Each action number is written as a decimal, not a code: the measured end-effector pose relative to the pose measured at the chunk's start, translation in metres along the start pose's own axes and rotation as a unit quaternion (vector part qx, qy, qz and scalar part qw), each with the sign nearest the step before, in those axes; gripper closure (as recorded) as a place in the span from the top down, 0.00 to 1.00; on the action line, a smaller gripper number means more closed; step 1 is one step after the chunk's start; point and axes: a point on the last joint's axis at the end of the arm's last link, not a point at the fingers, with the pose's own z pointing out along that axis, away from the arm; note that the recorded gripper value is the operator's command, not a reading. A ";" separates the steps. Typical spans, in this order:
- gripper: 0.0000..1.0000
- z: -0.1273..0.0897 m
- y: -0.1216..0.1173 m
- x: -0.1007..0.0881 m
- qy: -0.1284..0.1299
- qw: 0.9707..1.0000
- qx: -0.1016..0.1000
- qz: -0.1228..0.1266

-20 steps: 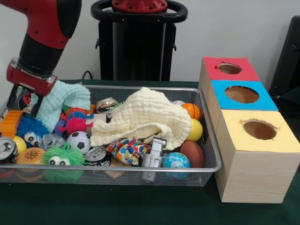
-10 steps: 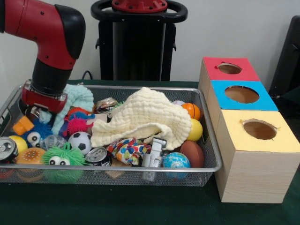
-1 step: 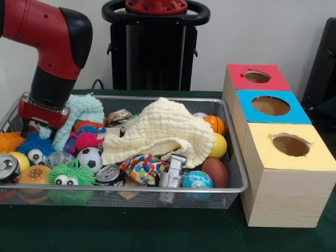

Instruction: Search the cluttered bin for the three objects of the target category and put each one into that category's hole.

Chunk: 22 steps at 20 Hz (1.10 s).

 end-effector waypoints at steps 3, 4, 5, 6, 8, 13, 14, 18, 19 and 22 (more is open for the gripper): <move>1.00 0.002 -0.002 0.001 -0.003 1.000 0.000 0.002; 1.00 0.003 -0.003 0.002 -0.005 1.000 -0.001 0.003; 0.00 0.005 -0.006 0.003 -0.006 1.000 -0.004 0.010; 0.00 0.006 -0.009 0.002 -0.007 1.000 -0.004 0.014; 0.00 0.006 -0.015 0.002 -0.009 1.000 -0.004 0.021; 0.00 0.007 -0.023 0.002 -0.010 0.998 -0.014 0.054; 0.00 0.007 -0.024 0.002 -0.010 0.998 -0.016 0.062; 0.00 0.006 -0.027 0.001 0.000 0.993 -0.033 0.111; 0.00 0.005 -0.027 0.001 0.003 0.992 -0.036 0.120; 0.00 -0.001 -0.023 -0.001 0.023 0.983 -0.060 0.171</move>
